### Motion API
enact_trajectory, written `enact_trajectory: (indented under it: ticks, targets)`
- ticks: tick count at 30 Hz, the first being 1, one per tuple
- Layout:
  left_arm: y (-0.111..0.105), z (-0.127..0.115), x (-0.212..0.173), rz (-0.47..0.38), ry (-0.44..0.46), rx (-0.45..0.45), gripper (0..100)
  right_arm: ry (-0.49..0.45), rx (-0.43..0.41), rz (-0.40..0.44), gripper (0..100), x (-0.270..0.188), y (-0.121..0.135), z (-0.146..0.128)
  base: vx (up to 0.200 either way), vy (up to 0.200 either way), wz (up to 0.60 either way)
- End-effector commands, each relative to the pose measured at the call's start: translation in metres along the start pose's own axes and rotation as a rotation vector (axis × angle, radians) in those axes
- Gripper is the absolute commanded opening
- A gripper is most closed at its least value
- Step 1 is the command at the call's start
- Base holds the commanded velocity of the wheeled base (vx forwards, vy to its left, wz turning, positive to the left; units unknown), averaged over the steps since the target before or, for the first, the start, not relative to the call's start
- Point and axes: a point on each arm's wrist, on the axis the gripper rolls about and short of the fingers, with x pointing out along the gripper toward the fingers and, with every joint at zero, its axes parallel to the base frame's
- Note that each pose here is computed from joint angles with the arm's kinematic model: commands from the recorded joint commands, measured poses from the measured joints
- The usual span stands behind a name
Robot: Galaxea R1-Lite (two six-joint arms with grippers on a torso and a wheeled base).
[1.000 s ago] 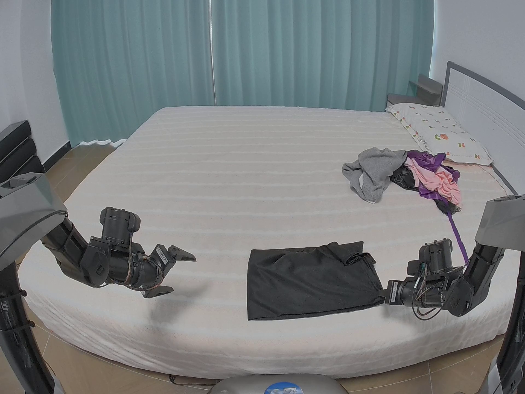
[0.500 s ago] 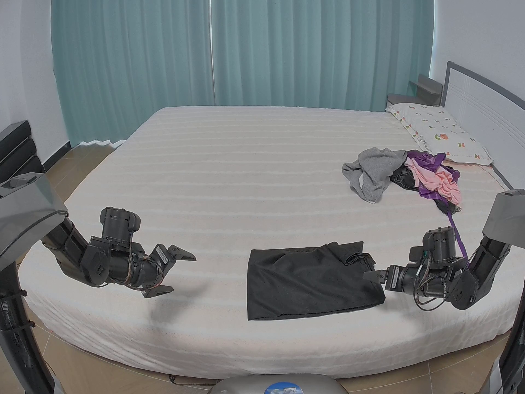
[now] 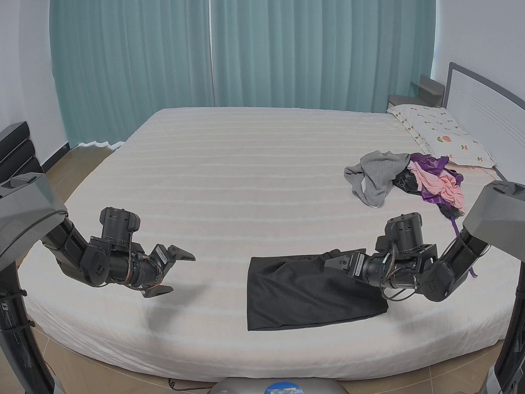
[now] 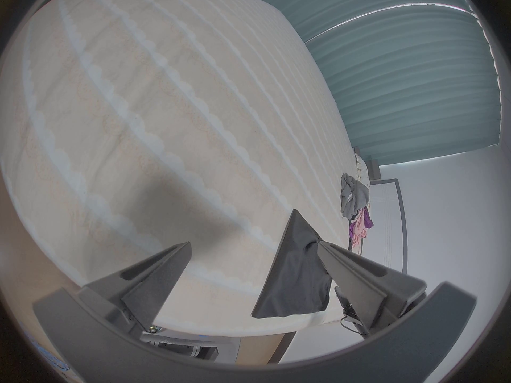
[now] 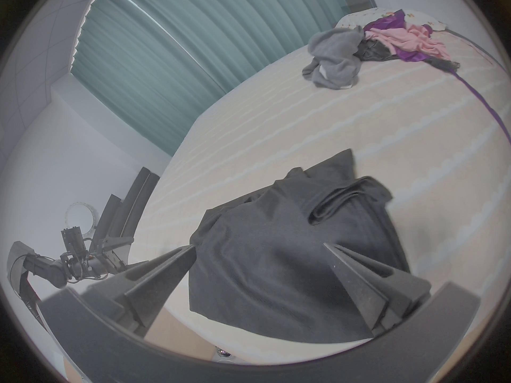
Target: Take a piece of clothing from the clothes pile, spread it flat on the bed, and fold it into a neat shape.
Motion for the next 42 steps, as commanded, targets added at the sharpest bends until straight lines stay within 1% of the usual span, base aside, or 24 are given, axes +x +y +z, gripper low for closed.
enact_trajectory:
  ticks: [1, 7, 11, 13, 14, 15, 17, 18, 21, 22, 23, 24, 27, 30, 33, 34, 35, 36, 37, 39, 40, 42]
  targets:
    - [0.000, 0.000, 0.000, 0.001, 0.001, 0.000, 100, 0.051, -0.011, -0.014, 100, 0.030, 0.007, -0.009, 0.000, 0.000, 0.00]
    - [0.000, 0.000, 0.000, 0.001, 0.001, 0.002, 100, 0.079, -0.014, -0.029, 100, 0.035, 0.007, -0.014, 0.000, 0.000, 0.00]
    - [0.000, 0.000, 0.000, 0.001, 0.001, 0.000, 100, 0.074, -0.009, -0.041, 100, 0.042, 0.004, -0.013, 0.000, 0.000, 0.00]
    - [0.000, 0.000, 0.000, 0.001, 0.001, 0.000, 100, 0.042, -0.004, -0.067, 100, 0.050, 0.000, -0.007, 0.000, 0.000, 0.00]
    - [0.000, 0.000, 0.000, 0.001, 0.001, 0.000, 100, 0.042, -0.004, -0.067, 100, 0.050, 0.000, -0.007, 0.000, 0.000, 0.00]
    - [0.000, 0.000, 0.000, 0.001, 0.001, 0.000, 100, 0.007, 0.004, -0.104, 100, 0.058, -0.007, -0.001, 0.000, 0.000, 0.00]
    - [0.000, 0.000, 0.000, 0.001, 0.001, 0.000, 100, -0.011, 0.009, -0.117, 100, 0.062, -0.010, 0.003, 0.000, 0.000, 0.00]
    - [0.000, 0.000, 0.000, 0.001, 0.001, 0.000, 100, -0.047, 0.024, -0.129, 100, 0.066, -0.015, 0.013, 0.000, 0.000, 0.00]
    - [0.000, 0.000, 0.000, 0.001, 0.001, 0.000, 100, -0.109, 0.043, -0.156, 100, 0.069, -0.024, 0.029, 0.000, 0.000, 0.00]
    - [0.000, 0.000, 0.000, 0.001, 0.001, 0.000, 100, -0.109, 0.043, -0.156, 100, 0.069, -0.024, 0.029, 0.000, 0.000, 0.00]
    - [0.000, 0.000, 0.000, 0.001, 0.001, 0.000, 100, -0.135, 0.056, -0.186, 100, 0.073, -0.035, 0.036, 0.000, 0.000, 0.00]
    - [0.000, 0.000, 0.000, 0.001, 0.001, 0.000, 100, -0.143, 0.063, -0.195, 100, 0.075, -0.041, 0.038, 0.000, 0.000, 0.00]
    - [0.000, 0.000, 0.000, 0.001, 0.001, 0.000, 100, -0.167, 0.091, -0.202, 100, 0.075, -0.052, 0.046, 0.000, 0.000, 0.00]
    - [0.000, 0.000, 0.000, 0.001, 0.001, 0.002, 100, -0.197, 0.098, -0.204, 100, 0.072, -0.058, 0.053, 0.000, 0.000, 0.00]
    - [0.000, 0.000, 0.000, 0.001, 0.001, 0.002, 100, -0.247, 0.107, -0.176, 100, 0.064, -0.061, 0.062, 0.000, 0.000, 0.00]
    - [0.001, 0.000, 0.001, 0.002, 0.002, 0.001, 100, -0.252, 0.108, -0.174, 100, 0.063, -0.061, 0.064, 0.000, 0.000, 0.00]
    - [0.001, 0.000, 0.001, 0.002, 0.002, 0.001, 100, -0.255, 0.110, -0.152, 100, 0.058, -0.063, 0.066, 0.000, 0.000, 0.00]
    - [0.001, 0.000, 0.001, 0.002, 0.002, 0.001, 100, -0.236, 0.113, -0.131, 100, 0.055, -0.063, 0.064, 0.000, 0.000, 0.00]
    - [0.001, 0.000, 0.001, 0.002, 0.002, 0.001, 100, -0.232, 0.113, -0.128, 100, 0.054, -0.063, 0.064, 0.000, 0.000, 0.00]
    - [0.001, 0.000, 0.001, 0.002, 0.002, 0.003, 100, -0.175, 0.112, -0.046, 100, 0.047, -0.066, 0.057, 0.000, 0.000, 0.00]
    - [0.001, 0.000, 0.001, 0.002, 0.002, 0.004, 100, -0.173, 0.107, -0.026, 100, 0.047, -0.067, 0.056, 0.000, 0.000, 0.00]
    - [0.000, 0.000, 0.001, 0.001, 0.003, 0.007, 100, -0.198, 0.081, 0.026, 100, 0.047, -0.066, 0.058, 0.000, 0.000, 0.00]
